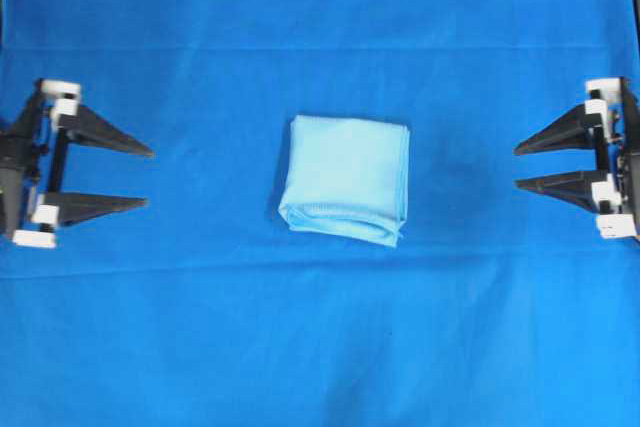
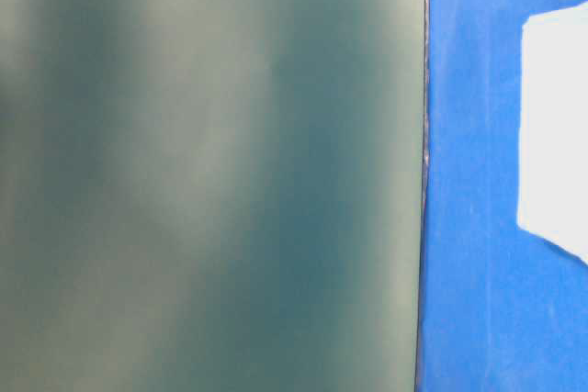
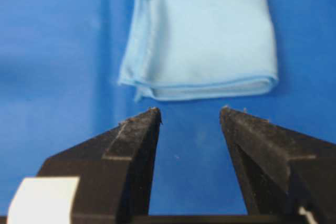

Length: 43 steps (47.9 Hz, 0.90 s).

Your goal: Fold the light blue towel.

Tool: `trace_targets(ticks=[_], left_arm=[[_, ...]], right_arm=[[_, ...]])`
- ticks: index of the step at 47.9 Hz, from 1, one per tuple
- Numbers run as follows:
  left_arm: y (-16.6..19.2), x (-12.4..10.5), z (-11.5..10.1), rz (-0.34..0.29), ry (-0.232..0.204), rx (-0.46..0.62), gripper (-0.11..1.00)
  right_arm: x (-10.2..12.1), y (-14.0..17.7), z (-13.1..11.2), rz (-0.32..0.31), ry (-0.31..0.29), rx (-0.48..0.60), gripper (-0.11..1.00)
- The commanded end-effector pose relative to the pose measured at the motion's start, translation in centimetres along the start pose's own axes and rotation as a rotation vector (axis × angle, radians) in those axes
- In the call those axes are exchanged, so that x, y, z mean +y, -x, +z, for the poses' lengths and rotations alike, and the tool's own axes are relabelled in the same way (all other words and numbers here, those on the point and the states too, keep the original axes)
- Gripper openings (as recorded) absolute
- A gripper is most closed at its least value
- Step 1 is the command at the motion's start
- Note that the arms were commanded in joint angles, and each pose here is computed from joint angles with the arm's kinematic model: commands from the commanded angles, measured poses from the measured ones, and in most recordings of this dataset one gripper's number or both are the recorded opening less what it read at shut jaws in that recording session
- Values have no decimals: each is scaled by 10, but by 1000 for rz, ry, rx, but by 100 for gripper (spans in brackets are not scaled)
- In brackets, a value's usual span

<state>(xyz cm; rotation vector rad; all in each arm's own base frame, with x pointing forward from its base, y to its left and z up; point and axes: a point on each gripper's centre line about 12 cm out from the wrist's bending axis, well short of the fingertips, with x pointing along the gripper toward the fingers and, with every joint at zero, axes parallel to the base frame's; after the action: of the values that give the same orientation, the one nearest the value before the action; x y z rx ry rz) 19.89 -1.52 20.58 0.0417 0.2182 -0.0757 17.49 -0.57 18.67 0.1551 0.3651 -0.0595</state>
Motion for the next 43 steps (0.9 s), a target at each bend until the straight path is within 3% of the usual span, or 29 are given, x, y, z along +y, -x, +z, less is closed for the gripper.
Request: trace_targets(ticks=[1, 12, 43], left_arm=[[9, 1, -2, 6, 4, -29, 59], [25, 4, -17, 24, 19, -52, 58], [26, 5, -19, 34, 22, -45, 58]], right_arm=[[-4, 2, -3, -11, -7, -40, 55], [-8, 0, -16, -21, -19, -48, 55], [-8, -1, -17, -24, -22, -39, 55]])
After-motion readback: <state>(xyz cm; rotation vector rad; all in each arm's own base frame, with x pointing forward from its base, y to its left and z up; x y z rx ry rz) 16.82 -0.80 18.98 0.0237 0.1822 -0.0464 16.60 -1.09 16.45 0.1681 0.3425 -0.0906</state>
